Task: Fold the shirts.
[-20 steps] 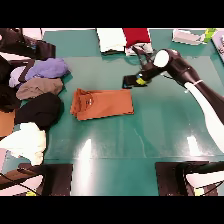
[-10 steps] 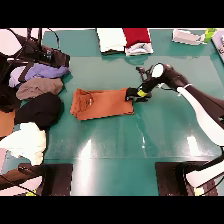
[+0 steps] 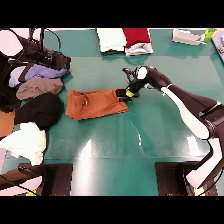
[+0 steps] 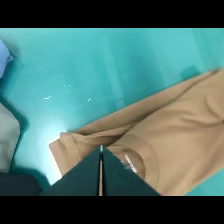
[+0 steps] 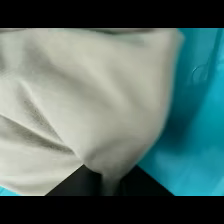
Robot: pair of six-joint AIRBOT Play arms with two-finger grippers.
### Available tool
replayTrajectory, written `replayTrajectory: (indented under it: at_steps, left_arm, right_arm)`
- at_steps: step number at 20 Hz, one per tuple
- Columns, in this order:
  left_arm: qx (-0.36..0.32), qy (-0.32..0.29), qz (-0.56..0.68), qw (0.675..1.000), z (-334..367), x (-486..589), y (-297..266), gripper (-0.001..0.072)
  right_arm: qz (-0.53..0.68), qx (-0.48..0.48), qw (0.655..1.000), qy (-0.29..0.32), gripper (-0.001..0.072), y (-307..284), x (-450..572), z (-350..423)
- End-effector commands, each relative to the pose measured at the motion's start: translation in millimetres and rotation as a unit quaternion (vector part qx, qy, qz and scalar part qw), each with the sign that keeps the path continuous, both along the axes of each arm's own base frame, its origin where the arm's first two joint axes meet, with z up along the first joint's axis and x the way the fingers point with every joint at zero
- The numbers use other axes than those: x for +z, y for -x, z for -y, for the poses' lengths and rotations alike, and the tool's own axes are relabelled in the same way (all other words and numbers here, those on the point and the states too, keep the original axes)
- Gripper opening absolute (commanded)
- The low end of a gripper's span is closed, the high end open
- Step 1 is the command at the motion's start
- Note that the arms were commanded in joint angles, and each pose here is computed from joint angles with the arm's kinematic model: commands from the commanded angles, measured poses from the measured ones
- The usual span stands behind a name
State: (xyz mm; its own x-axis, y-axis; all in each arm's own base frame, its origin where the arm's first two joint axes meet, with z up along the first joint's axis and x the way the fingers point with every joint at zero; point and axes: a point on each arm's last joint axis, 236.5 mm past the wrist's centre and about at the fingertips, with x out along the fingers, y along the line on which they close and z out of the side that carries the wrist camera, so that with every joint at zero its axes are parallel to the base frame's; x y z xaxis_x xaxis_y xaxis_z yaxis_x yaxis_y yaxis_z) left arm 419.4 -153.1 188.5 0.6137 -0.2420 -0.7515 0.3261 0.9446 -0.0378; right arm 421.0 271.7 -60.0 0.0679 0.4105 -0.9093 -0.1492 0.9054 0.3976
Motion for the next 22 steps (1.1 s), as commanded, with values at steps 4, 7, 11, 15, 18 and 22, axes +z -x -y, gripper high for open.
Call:
replayTrajectory:
  at_steps: [4, 7, 11, 15, 18, 22]
  left_arm:
    - [-0.074, -0.001, 0.012, 0.997, 56.7, 2.8, 21.1, 0.0020]
    - [-0.090, 0.001, 0.016, 0.996, 70.6, 4.3, 26.9, 0.0021]
    - [-0.084, 0.008, 0.012, 0.996, 71.4, 4.4, 27.3, 0.0021]
    - [-0.076, 0.015, 0.010, 0.997, 71.6, 4.7, 27.1, 0.0021]
    - [-0.073, 0.018, 0.008, 0.997, 71.5, 4.7, 27.2, 0.0021]
    - [-0.073, 0.017, 0.008, 0.997, 71.4, 4.5, 27.3, 0.0021]
  right_arm:
    - [0.091, -0.094, 0.989, 0.072, 0.0024, -42.8, 93.4, 150.3]
    - [0.105, -0.188, 0.969, 0.122, 0.0024, -32.2, 131.1, 264.3]
    - [0.094, -0.327, 0.929, 0.147, 0.0023, 29.2, 142.0, 399.2]
    - [0.061, -0.476, 0.863, 0.159, 0.0023, 116.6, 129.6, 499.9]
    - [0.017, -0.548, 0.822, 0.154, 0.0023, 178.1, 104.1, 528.5]
    - [-0.025, -0.596, 0.790, 0.140, 0.0023, 225.6, 75.6, 516.7]
